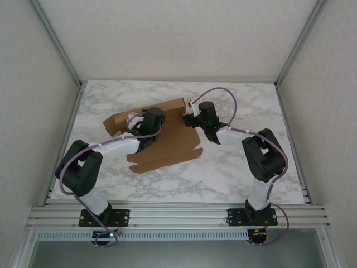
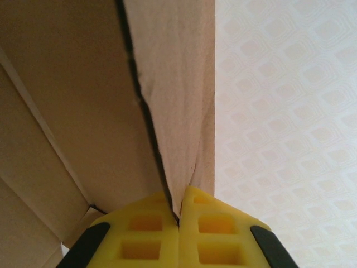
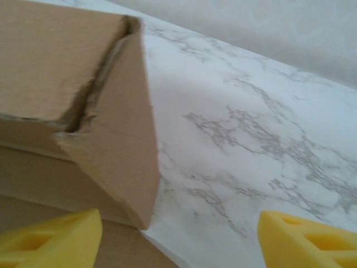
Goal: Fold the paper box
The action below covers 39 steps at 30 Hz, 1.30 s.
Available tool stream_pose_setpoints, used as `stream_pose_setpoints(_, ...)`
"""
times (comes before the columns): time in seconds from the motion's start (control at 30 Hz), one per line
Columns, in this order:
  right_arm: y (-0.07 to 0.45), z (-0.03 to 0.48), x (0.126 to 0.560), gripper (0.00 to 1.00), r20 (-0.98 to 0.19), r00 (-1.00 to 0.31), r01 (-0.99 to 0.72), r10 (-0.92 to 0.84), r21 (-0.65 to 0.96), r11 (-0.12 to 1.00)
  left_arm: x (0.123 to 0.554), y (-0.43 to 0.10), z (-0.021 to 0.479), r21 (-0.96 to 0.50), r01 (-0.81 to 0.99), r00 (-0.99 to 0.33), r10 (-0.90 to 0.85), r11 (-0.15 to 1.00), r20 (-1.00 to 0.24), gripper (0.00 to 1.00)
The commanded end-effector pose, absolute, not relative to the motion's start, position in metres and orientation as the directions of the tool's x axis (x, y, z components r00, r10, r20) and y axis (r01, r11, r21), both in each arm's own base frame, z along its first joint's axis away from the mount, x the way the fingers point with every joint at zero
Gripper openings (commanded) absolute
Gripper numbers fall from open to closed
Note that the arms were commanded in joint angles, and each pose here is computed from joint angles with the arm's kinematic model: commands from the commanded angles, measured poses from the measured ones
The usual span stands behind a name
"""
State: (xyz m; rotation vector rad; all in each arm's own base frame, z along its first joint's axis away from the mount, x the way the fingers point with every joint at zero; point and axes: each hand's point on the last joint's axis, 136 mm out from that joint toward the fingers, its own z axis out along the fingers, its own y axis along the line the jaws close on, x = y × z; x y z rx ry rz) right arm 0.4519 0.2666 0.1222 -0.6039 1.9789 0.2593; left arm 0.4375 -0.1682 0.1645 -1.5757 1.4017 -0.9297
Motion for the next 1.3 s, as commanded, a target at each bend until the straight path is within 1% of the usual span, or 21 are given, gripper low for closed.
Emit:
stream_pose_setpoints(0.0,0.282,0.115,0.459,0.71,-0.876,-0.324,-0.579,-0.357,-0.114,0.807,0.420,-0.173,0.117,-0.833,-0.552,0.032,-0.997,0.047,-0.077,0.00)
stream_pose_setpoints(0.1,0.290,0.109,0.462,0.65,-0.866,-0.328,-0.589,-0.376,-0.124,0.799,0.420,-0.172,0.117,-0.832,-0.553,0.030,-0.996,0.049,-0.078,0.00)
stream_pose_setpoints(0.2,0.301,0.104,0.466,0.61,-0.844,-0.288,-0.572,-0.452,-0.227,0.788,0.420,-0.173,0.116,-0.832,-0.553,0.030,-0.997,0.046,-0.076,0.00)
stream_pose_setpoints(0.33,0.295,0.102,0.482,0.55,-0.836,-0.318,-0.495,-0.446,-0.255,0.830,0.420,-0.173,0.113,-0.827,-0.560,0.029,-0.996,0.049,-0.079,0.00)
stream_pose_setpoints(0.4,0.295,0.100,0.487,0.52,-0.831,-0.330,-0.482,-0.448,-0.260,0.837,0.420,-0.173,0.112,-0.826,-0.562,0.029,-0.996,0.049,-0.079,0.00)
stream_pose_setpoints(0.43,0.296,0.097,0.489,0.48,-0.824,-0.338,-0.476,-0.454,-0.266,0.839,0.420,-0.173,0.112,-0.826,-0.562,0.029,-0.997,0.047,-0.077,0.00)
stream_pose_setpoints(0.5,0.295,0.090,0.493,0.45,-0.808,-0.365,-0.462,-0.463,-0.274,0.843,0.420,-0.173,0.112,-0.826,-0.561,0.031,-0.997,0.047,-0.077,0.00)
stream_pose_setpoints(0.57,0.291,0.083,0.496,0.40,-0.794,-0.386,-0.440,-0.469,-0.288,0.850,0.420,-0.173,0.113,-0.826,-0.562,0.033,-0.996,0.046,-0.078,0.00)
stream_pose_setpoints(0.67,0.284,0.078,0.499,0.26,-0.779,-0.412,-0.402,-0.473,-0.311,0.862,0.420,-0.172,0.114,-0.825,-0.563,0.036,-0.996,0.047,-0.081,0.00)
stream_pose_setpoints(0.7,0.283,0.077,0.498,0.24,-0.779,-0.415,-0.395,-0.470,-0.311,0.864,0.420,-0.172,0.114,-0.823,-0.566,0.039,-0.996,0.046,-0.083,0.00)
stream_pose_setpoints(0.77,0.283,0.080,0.497,0.16,-0.784,-0.412,-0.382,-0.463,-0.313,0.870,0.420,-0.171,0.114,-0.820,-0.571,0.042,-0.995,0.049,-0.088,0.00)
stream_pose_setpoints(0.9,0.282,0.086,0.492,0.14,-0.790,-0.399,-0.328,-0.465,-0.350,0.877,0.421,-0.174,0.112,-0.818,-0.573,0.038,-0.996,0.043,-0.080,0.00)
stream_pose_setpoints(1.0,0.279,0.088,0.490,0.13,-0.788,-0.417,-0.287,-0.454,-0.360,0.888,0.424,-0.178,0.116,-0.825,-0.562,0.018,-0.996,0.060,-0.084,0.00)
stream_pose_setpoints(1.03,0.277,0.089,0.489,0.14,-0.791,-0.427,-0.276,-0.437,-0.347,0.897,0.426,-0.180,0.119,-0.827,-0.556,0.001,-0.995,0.080,-0.097,0.05)
stream_pose_setpoints(1.07,0.274,0.090,0.489,0.17,-0.792,-0.439,-0.265,-0.424,-0.337,0.903,0.428,-0.180,0.123,-0.829,-0.549,-0.018,-0.993,0.110,-0.120,0.14)
stream_pose_setpoints(1.13,0.265,0.093,0.488,0.20,-0.788,-0.461,-0.251,-0.409,-0.326,0.911,0.428,-0.179,0.129,-0.817,-0.551,-0.043,-0.984,0.168,-0.173,0.27)
stream_pose_setpoints(1.17,0.262,0.092,0.486,0.20,-0.784,-0.471,-0.260,-0.404,-0.314,0.913,0.428,-0.178,0.133,-0.811,-0.549,-0.056,-0.977,0.201,-0.205,0.31)
stream_pose_setpoints(1.27,0.246,0.095,0.482,0.22,-0.789,-0.485,-0.262,-0.377,-0.280,0.923,0.425,-0.173,0.146,-0.799,-0.527,-0.098,-0.955,0.289,-0.280,0.39)
